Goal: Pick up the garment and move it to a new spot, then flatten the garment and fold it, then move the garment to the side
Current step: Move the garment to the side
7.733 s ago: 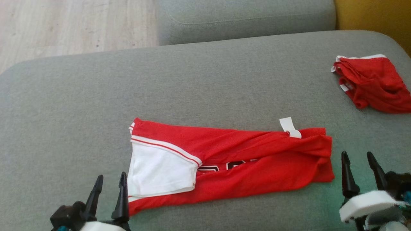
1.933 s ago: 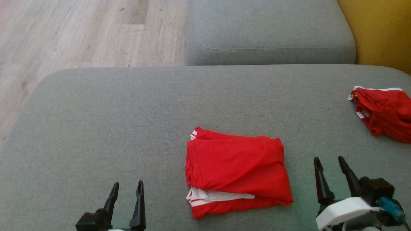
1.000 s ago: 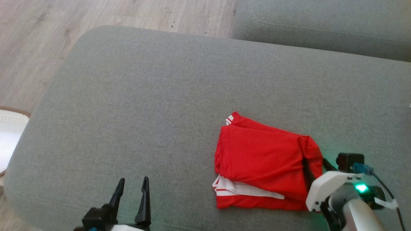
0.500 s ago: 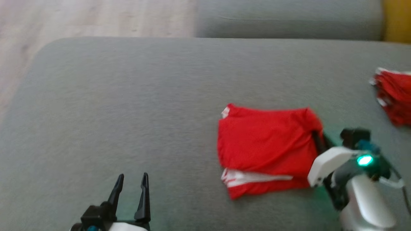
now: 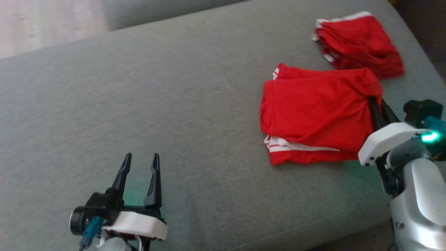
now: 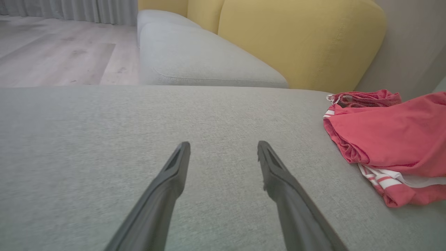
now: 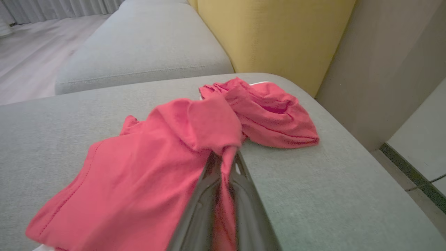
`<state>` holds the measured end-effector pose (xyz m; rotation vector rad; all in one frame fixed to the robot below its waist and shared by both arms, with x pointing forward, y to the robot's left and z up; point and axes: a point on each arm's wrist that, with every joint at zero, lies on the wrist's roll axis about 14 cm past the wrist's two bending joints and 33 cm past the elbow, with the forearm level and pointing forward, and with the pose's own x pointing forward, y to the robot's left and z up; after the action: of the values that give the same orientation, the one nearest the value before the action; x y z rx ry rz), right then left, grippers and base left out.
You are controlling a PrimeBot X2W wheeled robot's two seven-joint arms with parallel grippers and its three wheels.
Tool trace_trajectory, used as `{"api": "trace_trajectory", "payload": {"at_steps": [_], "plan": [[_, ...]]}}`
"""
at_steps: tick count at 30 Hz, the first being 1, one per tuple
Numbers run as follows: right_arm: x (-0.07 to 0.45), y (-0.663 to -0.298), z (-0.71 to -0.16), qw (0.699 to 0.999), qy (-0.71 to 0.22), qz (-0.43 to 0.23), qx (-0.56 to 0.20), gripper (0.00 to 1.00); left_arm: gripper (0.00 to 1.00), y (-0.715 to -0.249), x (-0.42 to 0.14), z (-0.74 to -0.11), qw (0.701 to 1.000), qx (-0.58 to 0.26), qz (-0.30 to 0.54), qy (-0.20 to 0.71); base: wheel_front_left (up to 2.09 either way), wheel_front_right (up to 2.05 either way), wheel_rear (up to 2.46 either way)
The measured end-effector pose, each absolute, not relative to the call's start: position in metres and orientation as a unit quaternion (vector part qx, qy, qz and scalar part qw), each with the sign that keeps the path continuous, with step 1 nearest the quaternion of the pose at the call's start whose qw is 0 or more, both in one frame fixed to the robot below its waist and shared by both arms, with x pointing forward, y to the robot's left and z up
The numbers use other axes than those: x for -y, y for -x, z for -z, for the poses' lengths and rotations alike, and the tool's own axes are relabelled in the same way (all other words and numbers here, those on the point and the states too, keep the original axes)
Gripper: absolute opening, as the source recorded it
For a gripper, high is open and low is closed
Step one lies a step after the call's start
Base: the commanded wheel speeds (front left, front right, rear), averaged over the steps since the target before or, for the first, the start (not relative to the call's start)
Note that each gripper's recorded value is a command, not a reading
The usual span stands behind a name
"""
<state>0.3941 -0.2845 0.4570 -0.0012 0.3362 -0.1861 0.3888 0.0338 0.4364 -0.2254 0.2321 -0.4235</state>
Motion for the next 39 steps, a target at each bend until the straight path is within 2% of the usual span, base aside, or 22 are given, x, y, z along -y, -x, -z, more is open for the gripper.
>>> {"api": "trace_trajectory", "payload": {"at_steps": [9,21,33,39], "plan": [[0.302,-0.391,-0.457,0.979,0.006,0.116,-0.170,0.00,1.00,-0.393,-0.014,-0.421,0.955,-0.137,0.237,0.115,0.00,0.00,0.00],[0.299,-0.462,-0.523,0.987,0.068,0.072,-0.124,0.00,1.00,-0.385,-0.061,-0.429,0.972,-0.124,0.164,0.113,0.00,0.00,0.00],[0.330,-0.516,-0.542,0.973,0.131,0.086,-0.167,0.00,1.00,-0.365,-0.115,-0.418,0.980,-0.137,0.076,0.119,0.00,0.00,0.00],[0.356,-0.527,-0.518,0.959,0.146,0.119,-0.214,0.00,1.00,-0.366,-0.127,-0.407,0.980,-0.151,0.056,0.114,0.00,0.00,0.00]]}}
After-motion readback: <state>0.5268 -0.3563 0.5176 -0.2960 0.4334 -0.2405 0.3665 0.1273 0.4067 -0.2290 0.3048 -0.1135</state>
